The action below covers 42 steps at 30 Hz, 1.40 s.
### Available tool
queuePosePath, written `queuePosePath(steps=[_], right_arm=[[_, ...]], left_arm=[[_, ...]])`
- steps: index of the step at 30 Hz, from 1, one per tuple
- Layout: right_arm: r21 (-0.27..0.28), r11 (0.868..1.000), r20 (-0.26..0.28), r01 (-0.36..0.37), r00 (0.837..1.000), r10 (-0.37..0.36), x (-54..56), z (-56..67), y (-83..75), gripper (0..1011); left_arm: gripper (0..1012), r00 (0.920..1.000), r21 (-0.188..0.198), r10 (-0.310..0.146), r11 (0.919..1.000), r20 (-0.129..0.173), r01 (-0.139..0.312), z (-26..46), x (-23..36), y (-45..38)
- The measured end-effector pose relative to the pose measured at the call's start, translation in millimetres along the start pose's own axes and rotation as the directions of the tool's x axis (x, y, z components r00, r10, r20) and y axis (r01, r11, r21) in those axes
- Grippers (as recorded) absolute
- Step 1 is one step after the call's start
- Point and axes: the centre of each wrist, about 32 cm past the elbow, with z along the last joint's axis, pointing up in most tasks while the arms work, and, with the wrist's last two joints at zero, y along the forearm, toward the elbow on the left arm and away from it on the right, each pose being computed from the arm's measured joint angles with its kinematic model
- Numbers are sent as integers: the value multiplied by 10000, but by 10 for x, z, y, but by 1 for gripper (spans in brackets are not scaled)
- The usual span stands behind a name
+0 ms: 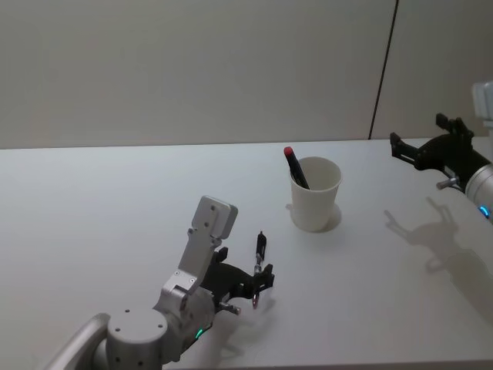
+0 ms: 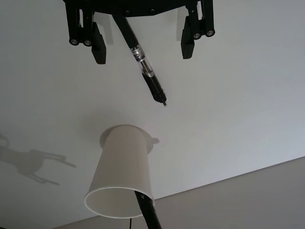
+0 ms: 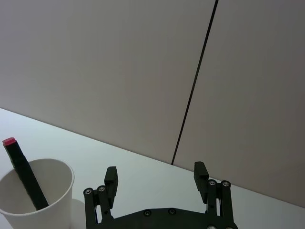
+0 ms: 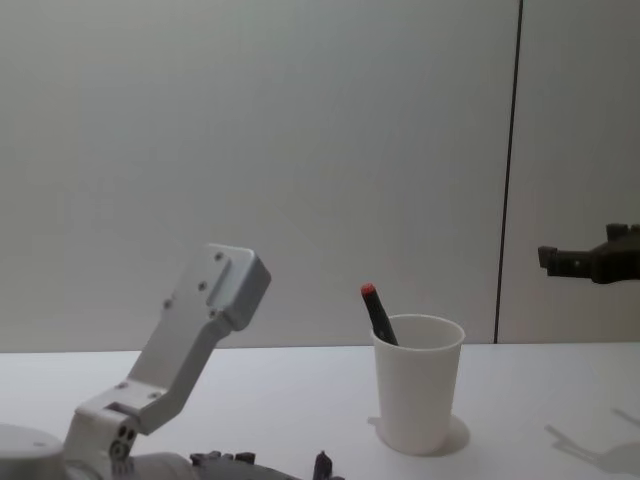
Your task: Place the pen into the pen holder.
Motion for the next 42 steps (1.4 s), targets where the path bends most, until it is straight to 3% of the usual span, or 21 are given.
queuePosePath(steps=[22, 42], right_arm=[[-1, 10000, 0, 0, 10000, 0, 0, 0, 0, 1001], [0, 10000, 0, 0, 10000, 0, 0, 0, 0, 1002]], left_arm=[[1000, 9992, 588, -368, 9976, 151, 358, 0, 6, -137], [1000, 9992, 618, -383, 9973, -73, 387, -29, -6, -171]])
